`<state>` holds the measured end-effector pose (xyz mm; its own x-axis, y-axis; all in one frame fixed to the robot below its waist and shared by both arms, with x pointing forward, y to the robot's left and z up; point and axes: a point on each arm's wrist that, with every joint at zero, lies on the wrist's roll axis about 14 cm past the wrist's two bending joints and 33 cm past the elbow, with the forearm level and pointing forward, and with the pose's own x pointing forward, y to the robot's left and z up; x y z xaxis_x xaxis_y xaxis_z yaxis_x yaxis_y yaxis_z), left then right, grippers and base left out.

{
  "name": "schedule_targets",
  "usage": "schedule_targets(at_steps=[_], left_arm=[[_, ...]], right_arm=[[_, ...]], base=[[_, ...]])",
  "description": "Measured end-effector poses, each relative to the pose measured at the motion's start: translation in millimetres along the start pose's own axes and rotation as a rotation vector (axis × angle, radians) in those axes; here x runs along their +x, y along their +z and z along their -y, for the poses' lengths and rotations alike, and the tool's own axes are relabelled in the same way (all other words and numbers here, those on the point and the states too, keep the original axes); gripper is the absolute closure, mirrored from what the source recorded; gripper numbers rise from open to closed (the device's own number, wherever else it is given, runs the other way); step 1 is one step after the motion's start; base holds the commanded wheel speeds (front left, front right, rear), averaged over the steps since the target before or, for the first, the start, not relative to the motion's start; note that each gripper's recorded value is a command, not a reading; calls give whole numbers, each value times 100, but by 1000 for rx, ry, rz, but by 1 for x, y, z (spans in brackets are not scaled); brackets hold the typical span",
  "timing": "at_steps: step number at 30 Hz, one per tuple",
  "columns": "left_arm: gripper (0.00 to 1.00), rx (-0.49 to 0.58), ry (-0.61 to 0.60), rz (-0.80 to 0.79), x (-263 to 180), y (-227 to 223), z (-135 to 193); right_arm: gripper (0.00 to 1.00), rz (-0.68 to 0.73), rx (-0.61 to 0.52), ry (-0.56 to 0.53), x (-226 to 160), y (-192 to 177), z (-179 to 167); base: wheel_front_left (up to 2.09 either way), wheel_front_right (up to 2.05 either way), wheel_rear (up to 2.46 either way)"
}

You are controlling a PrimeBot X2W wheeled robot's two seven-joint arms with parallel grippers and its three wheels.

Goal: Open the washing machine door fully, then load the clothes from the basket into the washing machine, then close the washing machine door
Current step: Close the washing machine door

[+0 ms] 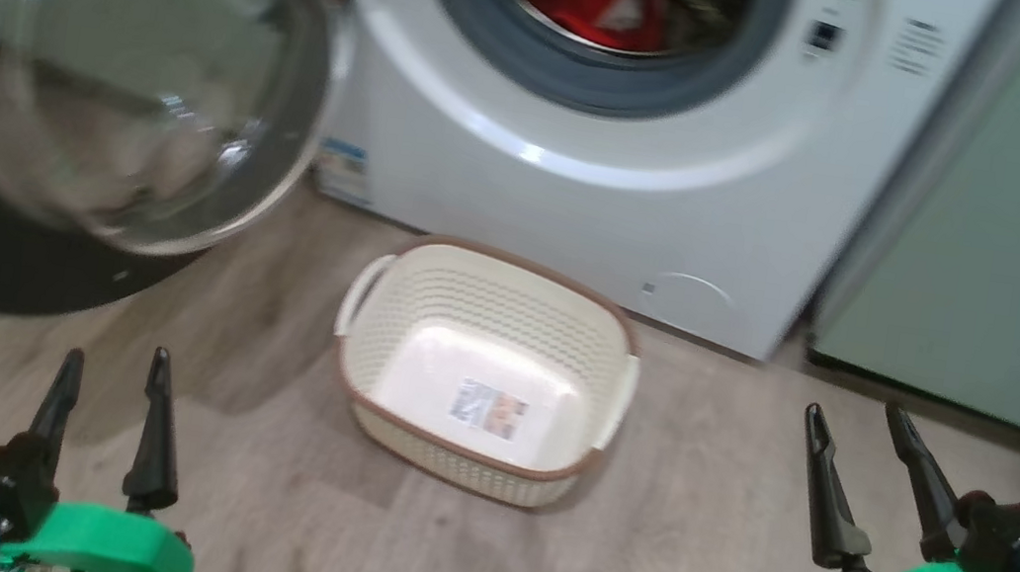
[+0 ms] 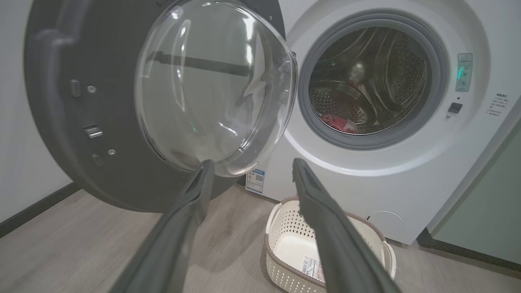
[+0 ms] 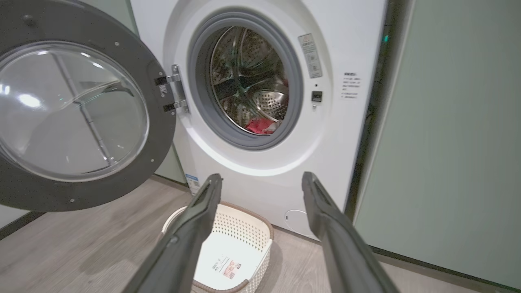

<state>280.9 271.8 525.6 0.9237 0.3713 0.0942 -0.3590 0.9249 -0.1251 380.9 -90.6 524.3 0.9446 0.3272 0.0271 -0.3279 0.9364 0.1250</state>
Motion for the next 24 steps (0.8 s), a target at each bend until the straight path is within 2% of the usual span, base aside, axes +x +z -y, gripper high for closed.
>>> schedule_targets(at_steps=[6, 11, 24], left_arm=[[0, 12, 129, 27, -21, 9, -41], [0, 18, 201, 40, -36, 13, -63], [0, 22, 225, 41, -41, 13, -70]], right_arm=[[0, -15, 4, 126, 20, -4, -39], [0, -22, 11, 201, 29, -7, -64], [0, -36, 13, 224, 32, -12, -71]], base=[[0, 0, 0], [0, 0, 0], [0, 0, 0]])
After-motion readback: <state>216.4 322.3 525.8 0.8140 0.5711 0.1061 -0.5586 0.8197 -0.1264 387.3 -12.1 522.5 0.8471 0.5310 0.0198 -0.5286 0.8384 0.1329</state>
